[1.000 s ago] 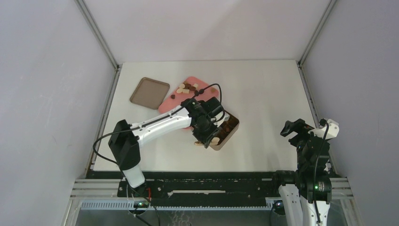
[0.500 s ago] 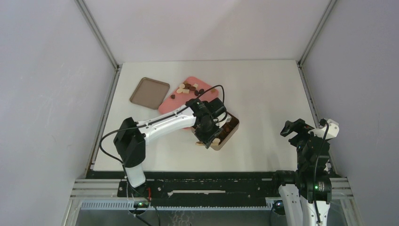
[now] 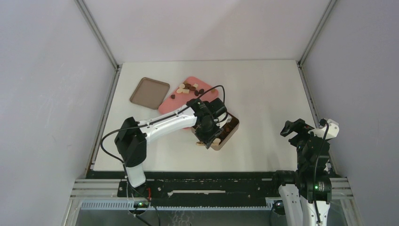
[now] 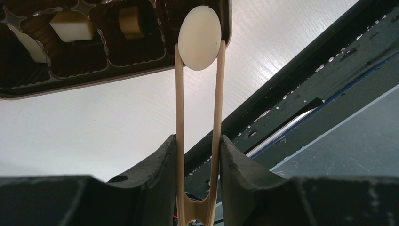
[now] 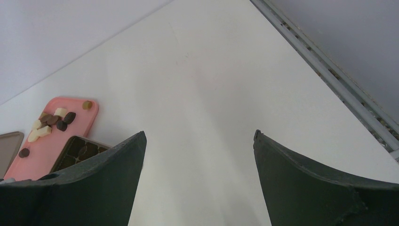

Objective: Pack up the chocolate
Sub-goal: Place the fake chocolate in the packing box.

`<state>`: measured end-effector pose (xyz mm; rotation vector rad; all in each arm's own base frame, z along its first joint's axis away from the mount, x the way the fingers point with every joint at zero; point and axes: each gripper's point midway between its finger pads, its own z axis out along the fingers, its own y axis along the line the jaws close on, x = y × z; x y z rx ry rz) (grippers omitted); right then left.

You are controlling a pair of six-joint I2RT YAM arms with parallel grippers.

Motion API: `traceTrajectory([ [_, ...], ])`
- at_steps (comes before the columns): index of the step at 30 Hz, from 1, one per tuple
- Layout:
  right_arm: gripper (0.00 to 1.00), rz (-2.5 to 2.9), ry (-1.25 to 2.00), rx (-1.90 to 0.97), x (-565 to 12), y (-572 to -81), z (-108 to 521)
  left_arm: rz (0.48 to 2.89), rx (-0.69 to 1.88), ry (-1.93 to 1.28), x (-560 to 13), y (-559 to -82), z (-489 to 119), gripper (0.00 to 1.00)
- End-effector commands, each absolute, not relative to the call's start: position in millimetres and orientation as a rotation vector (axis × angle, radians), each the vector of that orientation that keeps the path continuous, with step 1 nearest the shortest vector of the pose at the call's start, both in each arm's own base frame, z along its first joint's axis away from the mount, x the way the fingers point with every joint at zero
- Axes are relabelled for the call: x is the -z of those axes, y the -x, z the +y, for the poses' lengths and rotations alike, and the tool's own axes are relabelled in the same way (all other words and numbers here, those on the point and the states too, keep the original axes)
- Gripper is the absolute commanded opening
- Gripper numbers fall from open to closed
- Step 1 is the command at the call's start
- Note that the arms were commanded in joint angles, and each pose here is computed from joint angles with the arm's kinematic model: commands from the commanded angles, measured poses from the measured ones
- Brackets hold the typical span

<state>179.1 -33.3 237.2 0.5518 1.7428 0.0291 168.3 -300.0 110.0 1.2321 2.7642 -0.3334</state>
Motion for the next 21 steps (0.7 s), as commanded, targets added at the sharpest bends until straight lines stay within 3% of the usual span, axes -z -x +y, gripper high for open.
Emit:
traceTrajectory([
  [1,0.93,1.712,-0.542,-0.034,-245,-182,-33,2.701,0.360,-1.251,-127,-172,-307,0.40],
  [13,0.93,1.713,-0.541,-0.036,-244,-182,-33,2.671,0.355,-1.217,-137,-175,-305,0.41],
  [21,0.93,1.707,-0.536,-0.037,-245,-181,-33,2.591,0.328,-0.997,-157,-194,-287,0.40],
])
